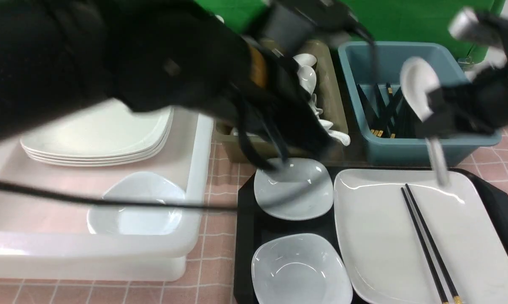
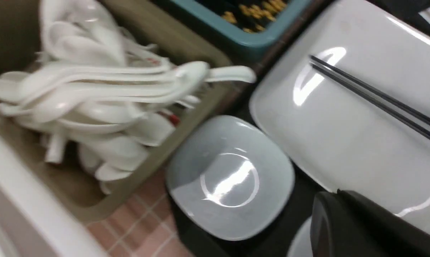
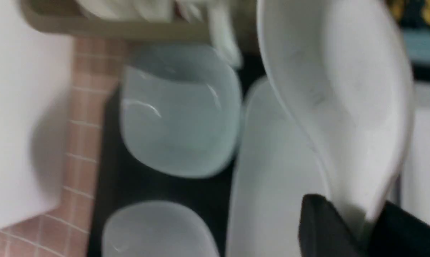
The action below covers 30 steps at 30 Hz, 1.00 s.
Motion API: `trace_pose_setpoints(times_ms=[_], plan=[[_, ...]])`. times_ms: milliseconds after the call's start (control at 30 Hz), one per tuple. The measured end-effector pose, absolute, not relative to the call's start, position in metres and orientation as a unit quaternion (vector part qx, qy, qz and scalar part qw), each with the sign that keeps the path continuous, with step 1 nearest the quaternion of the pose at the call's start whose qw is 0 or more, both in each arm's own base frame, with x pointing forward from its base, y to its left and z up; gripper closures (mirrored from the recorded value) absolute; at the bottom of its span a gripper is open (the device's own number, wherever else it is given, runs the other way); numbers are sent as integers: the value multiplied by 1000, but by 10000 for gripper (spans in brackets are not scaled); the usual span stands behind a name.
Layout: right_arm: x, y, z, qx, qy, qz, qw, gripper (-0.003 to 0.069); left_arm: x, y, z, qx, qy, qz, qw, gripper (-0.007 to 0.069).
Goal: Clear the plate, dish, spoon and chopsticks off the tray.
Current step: Use the right arm to grab a soup spoon from the plate, then use the right arm to put the soup spoon into the small storage box in the middle
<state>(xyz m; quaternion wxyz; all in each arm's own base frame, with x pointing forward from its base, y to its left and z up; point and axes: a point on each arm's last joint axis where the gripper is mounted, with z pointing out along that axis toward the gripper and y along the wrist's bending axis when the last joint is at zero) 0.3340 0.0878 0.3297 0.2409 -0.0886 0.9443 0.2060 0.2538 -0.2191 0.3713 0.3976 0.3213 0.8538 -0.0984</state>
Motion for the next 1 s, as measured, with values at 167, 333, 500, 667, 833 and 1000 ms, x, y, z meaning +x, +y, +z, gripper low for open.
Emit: trace_pose_setpoints(times_ms=[167,333,500,667,833,1000], plan=[[397,138,340,-135,923,234,274,496,288,-168,373,253,880,-114,387,627],[454,165,319,-111,917,255,286,496,297,-145,371,231,892,-134,365,627],[488,176,292,-73,919,270,279,445,294,-143,368,236,898,-136,344,627],[498,180,276,-72,925,272,255,246,292,-145,367,234,902,-150,331,627],[480,175,291,-111,939,264,191,219,287,-147,365,252,902,-163,309,627],[452,153,357,-134,929,238,249,542,273,-162,362,288,899,-191,268,627]])
